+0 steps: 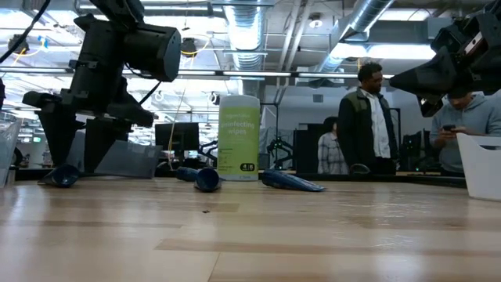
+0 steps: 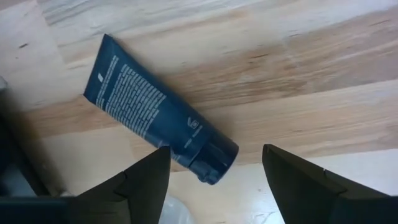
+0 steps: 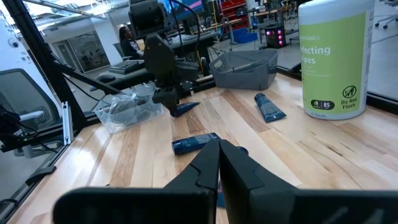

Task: Pick & Place Travel size toiletries
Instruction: Put the black shave cream into the top black bin

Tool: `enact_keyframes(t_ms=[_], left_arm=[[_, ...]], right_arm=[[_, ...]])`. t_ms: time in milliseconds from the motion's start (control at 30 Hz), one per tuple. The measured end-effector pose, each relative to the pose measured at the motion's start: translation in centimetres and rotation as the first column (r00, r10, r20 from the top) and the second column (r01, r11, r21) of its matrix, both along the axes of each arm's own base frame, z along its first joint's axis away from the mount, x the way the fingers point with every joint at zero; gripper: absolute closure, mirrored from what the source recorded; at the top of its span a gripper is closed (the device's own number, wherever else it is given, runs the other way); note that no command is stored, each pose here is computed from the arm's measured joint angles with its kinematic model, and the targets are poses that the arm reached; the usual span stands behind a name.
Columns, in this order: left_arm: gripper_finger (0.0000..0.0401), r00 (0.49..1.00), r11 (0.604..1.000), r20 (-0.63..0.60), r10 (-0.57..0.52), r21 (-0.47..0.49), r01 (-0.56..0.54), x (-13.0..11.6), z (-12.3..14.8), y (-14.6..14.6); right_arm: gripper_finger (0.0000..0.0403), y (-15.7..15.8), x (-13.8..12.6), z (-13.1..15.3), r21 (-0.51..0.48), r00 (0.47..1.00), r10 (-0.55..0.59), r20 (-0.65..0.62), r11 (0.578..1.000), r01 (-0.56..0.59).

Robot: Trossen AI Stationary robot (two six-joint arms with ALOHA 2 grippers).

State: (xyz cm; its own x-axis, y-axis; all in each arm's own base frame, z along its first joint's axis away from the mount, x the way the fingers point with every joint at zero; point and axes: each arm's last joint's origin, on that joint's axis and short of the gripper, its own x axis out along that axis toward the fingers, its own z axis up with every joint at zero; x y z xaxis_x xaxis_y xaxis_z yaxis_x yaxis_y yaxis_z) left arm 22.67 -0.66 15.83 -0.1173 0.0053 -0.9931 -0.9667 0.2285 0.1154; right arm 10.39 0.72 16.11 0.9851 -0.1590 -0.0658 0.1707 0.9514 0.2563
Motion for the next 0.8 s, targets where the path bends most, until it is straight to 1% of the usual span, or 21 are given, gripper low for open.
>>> enact_keyframes(t_ms=[267, 367, 467, 667, 733, 800], left_arm=[[0.0154, 0.999, 1.000, -0.048, -0.013, -0.008, 0.013, 0.5, -1.3, -0.3], [0.0165, 0.999, 1.000, -0.043, -0.015, 0.007, 0.015, 0.5, -1.3, -0.3], [0.0189, 0.999, 1.000, -0.036, -0.015, 0.027, 0.016, 0.5, -1.2, -0.1], [0.0253, 1.000, 0.999, -0.022, -0.018, 0.051, 0.019, 0.6, -1.2, 0.0], [0.0267, 0.999, 0.998, -0.019, -0.027, 0.054, 0.028, 0.7, -1.2, 0.1], [0.0273, 0.999, 0.997, -0.017, -0.032, 0.066, 0.033, 0.7, -1.2, 0.1]], right_arm=[[0.0397, 0.0, 0.0, 0.0, 0.000, 1.000, 0.000, 0.000, 1.000, 0.000], [0.0398, 0.0, 0.0, 0.0, 0.000, 1.000, 0.000, 0.000, 1.000, 0.000], [0.0397, 0.0, 0.0, 0.0, 0.000, 1.000, 0.000, 0.000, 1.000, 0.000], [0.0397, 0.0, 0.0, 0.0, 0.000, 1.000, 0.000, 0.000, 1.000, 0.000], [0.0397, 0.0, 0.0, 0.0, 0.000, 1.000, 0.000, 0.000, 1.000, 0.000], [0.0398, 0.0, 0.0, 0.0, 0.000, 1.000, 0.000, 0.000, 1.000, 0.000]])
